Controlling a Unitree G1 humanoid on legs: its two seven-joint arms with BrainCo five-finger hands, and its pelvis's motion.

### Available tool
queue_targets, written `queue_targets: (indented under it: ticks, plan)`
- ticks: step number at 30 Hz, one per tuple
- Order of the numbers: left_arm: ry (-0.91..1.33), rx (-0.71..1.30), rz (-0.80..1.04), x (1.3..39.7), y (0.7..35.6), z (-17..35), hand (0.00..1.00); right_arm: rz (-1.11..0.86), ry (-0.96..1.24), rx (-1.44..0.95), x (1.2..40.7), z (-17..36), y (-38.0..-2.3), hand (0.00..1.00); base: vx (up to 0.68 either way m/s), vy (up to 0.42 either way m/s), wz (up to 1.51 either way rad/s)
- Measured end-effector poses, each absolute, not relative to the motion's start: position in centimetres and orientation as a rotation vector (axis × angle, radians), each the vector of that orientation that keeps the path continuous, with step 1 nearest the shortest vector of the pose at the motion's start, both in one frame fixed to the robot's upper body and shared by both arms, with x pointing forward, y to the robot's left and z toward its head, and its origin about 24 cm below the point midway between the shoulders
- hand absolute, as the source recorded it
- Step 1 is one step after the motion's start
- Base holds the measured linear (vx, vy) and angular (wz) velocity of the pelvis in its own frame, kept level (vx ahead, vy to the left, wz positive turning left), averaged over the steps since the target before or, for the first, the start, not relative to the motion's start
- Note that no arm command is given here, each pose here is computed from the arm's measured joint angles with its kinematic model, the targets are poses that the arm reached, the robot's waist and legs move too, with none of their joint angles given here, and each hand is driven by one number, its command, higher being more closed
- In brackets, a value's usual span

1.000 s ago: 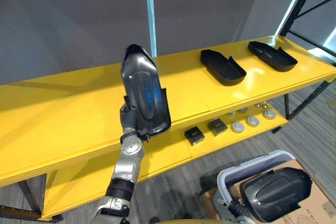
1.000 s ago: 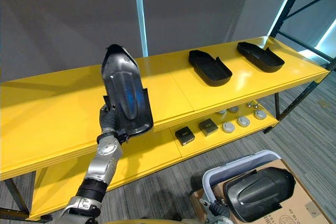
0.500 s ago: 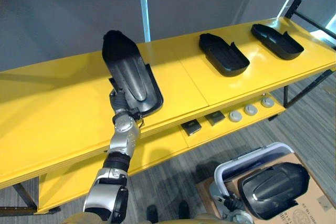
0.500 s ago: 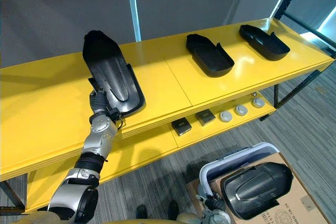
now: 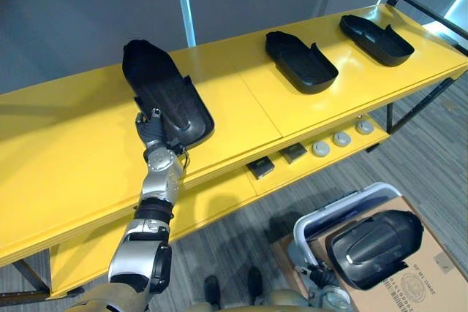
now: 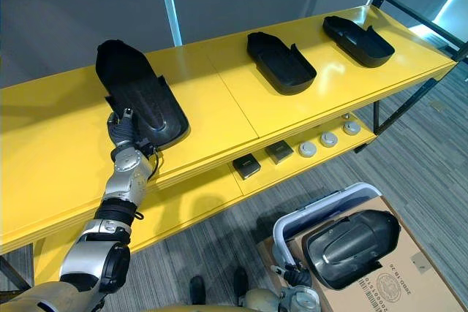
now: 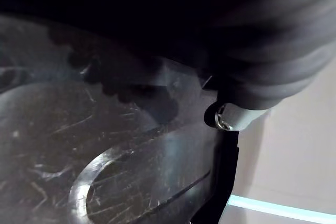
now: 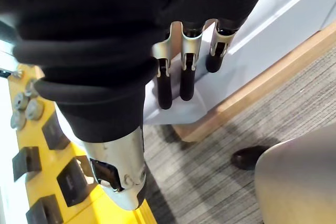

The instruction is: Walk over and take plastic housings, then place them on the shelf

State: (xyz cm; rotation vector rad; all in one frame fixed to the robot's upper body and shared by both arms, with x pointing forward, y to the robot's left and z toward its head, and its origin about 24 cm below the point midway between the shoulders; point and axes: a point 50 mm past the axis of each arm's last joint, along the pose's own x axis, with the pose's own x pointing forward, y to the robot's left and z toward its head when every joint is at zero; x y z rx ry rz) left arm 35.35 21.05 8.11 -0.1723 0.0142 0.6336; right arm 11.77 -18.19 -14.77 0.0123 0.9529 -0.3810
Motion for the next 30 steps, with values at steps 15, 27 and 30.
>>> queue_targets:
  ticks: [15, 27, 30]
  plan:
    - [0.002, -0.034, 0.731, 35.0, 21.8, 8.6, 0.00, -0.375, 0.925, 0.006, 12.1, -14.6, -18.2, 0.00, 0.00, 0.000, 0.00]
    - [-0.064, 0.056, 0.724, 35.1, 21.7, 10.0, 0.00, -0.375, 0.914, 0.009, 12.2, -14.5, -18.3, 0.00, 0.00, 0.000, 0.00]
    - [-0.072, 0.061, 0.732, 35.0, 21.7, 10.1, 0.00, -0.371, 0.913, 0.009, 12.2, -14.5, -18.4, 0.00, 0.00, 0.000, 0.00]
